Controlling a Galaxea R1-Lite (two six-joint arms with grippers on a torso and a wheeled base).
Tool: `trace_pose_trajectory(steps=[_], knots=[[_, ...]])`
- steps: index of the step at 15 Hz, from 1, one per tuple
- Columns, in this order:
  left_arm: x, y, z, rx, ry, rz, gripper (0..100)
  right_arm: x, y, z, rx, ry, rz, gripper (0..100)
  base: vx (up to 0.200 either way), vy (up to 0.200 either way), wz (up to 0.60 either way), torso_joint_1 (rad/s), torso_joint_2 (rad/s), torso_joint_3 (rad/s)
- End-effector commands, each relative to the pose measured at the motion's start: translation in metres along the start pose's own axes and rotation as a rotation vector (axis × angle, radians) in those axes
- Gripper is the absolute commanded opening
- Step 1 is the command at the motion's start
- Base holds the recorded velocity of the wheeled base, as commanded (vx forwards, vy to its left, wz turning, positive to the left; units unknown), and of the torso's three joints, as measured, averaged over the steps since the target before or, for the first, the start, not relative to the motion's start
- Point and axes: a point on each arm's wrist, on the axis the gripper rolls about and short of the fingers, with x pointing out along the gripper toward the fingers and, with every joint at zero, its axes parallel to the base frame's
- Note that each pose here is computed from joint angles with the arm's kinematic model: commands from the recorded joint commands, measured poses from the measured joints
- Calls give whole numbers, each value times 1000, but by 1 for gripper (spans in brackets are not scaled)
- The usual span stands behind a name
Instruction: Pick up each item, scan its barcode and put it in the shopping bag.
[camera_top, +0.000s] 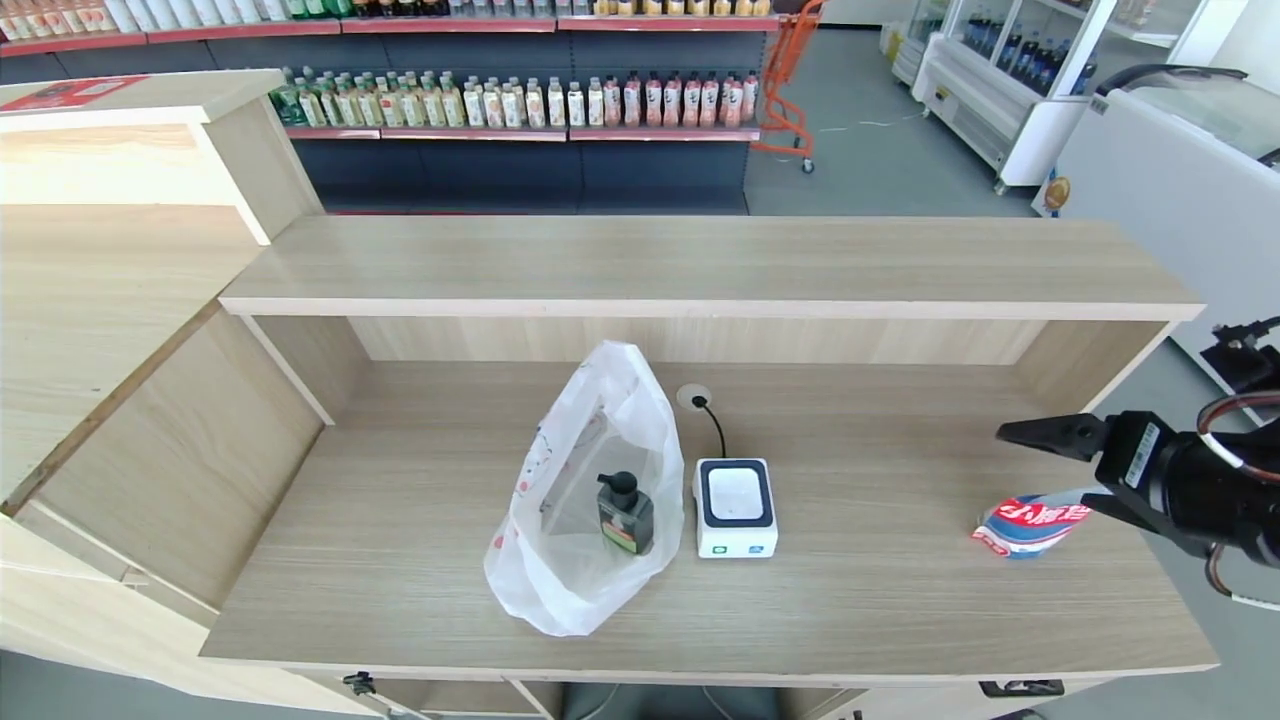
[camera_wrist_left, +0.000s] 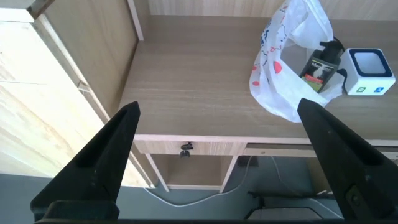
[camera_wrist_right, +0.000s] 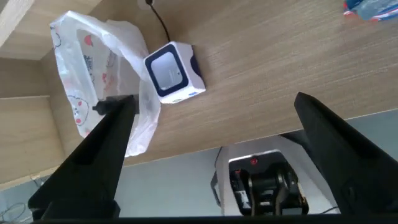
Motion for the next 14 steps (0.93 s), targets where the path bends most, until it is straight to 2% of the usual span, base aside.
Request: trace_pose_trajectory(steps=[1,3,7,10,14], knots=[[0,0,0,0,-1,1,100,-2,-14,4,70,-4,-77,100,0,-200,0,17,7,-2],[0,0,0,0,0,1,100,-5,-25,6,162,-7,-134,100,0,-200,0,0,0,7],[0,0,0,-3,0,1,100,-5,-35,10,238,-16,-181,100,0,-200,0,2,6,2],[0,0,0,-6,-1,0,100,12,-35,19,306,-12,-200,100,0,0,0,0,0,0],[0,0,0,-6,-1,0,100,45,-50,14,324,24,-344,100,0,0,0,0,0,0]])
